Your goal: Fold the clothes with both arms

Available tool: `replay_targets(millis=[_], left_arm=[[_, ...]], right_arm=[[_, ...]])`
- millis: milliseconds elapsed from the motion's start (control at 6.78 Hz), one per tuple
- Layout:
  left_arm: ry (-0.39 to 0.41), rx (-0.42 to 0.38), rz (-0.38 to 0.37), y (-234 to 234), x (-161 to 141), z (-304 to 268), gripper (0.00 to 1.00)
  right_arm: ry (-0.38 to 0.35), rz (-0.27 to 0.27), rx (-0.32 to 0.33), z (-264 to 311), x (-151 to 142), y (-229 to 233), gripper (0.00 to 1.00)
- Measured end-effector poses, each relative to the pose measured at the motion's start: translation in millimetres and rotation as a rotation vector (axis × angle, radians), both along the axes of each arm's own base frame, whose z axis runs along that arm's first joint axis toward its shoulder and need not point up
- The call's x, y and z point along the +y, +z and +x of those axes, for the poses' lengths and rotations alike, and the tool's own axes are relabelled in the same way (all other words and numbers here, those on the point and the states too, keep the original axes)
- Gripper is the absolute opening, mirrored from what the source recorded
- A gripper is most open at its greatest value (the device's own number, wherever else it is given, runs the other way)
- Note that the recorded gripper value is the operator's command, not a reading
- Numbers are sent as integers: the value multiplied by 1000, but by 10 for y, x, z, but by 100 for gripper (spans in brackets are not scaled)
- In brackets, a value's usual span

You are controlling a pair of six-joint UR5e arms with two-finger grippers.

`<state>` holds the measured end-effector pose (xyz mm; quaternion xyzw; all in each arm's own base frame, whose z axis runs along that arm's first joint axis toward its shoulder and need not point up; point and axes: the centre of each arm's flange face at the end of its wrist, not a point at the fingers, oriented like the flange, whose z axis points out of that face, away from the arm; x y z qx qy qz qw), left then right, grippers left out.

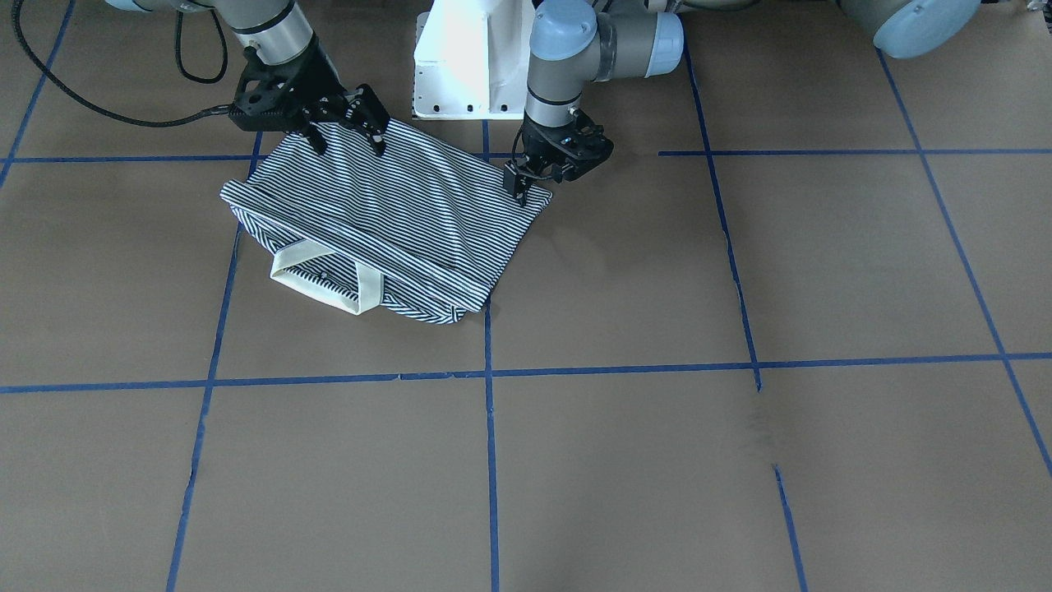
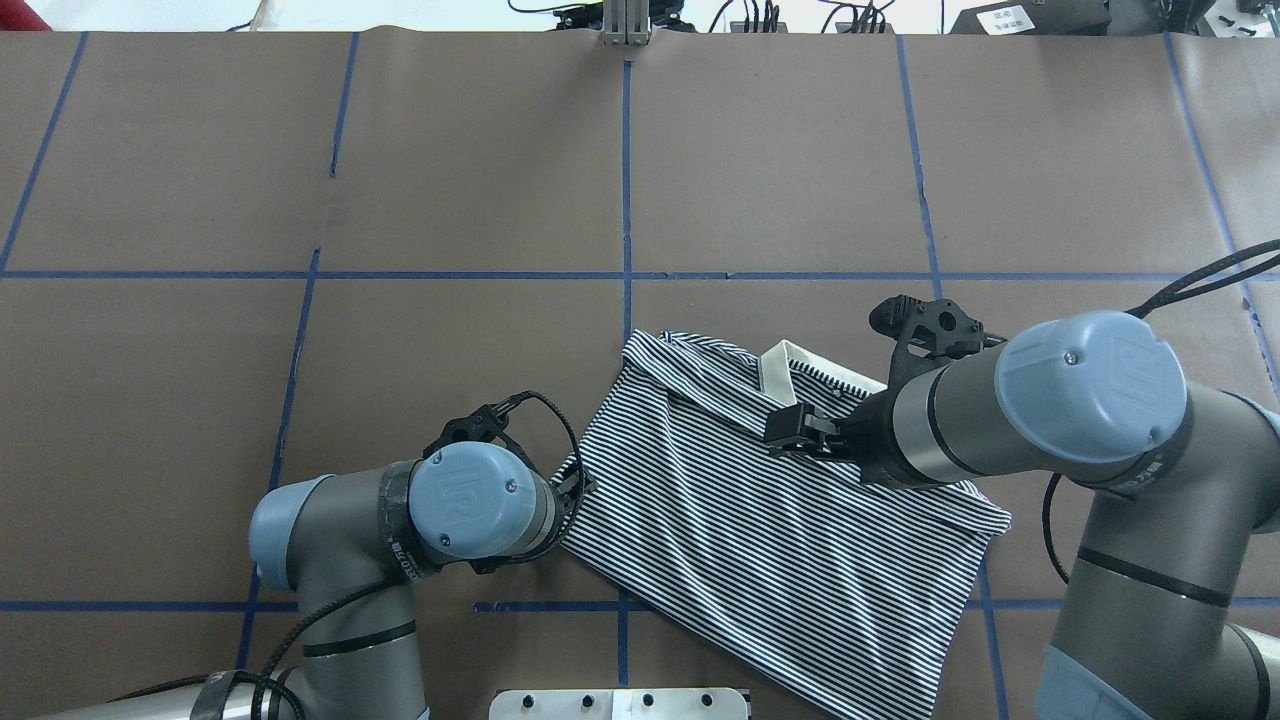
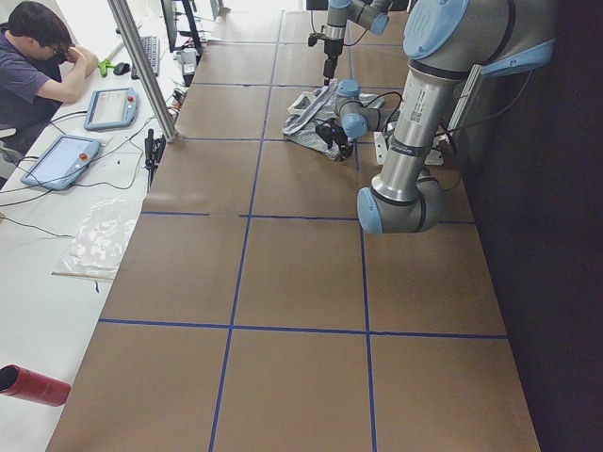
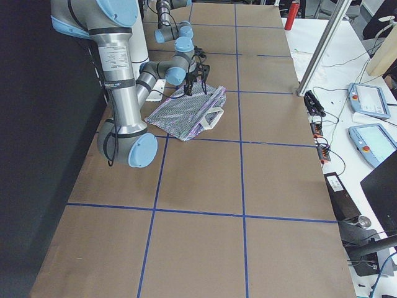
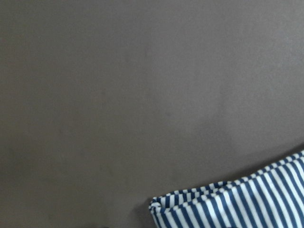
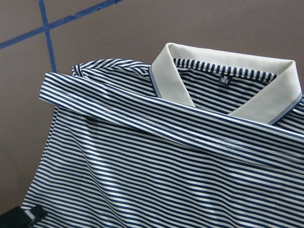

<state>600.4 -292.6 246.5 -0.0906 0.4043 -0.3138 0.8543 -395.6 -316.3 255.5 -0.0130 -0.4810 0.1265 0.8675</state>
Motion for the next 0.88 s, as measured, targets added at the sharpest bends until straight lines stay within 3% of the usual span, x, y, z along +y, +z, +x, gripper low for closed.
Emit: replay_targets(millis=[147, 295, 885], left_arm=[[-4, -1, 3, -7, -9, 15, 50], [-5, -1, 5, -10, -13, 20, 0], [-10, 2, 32, -58, -146, -76, 0]], right_arm=[[0, 0, 1, 0, -1, 4, 100], [0, 0, 1, 1, -1, 6, 100], [2, -2, 3, 11, -3, 19, 100]])
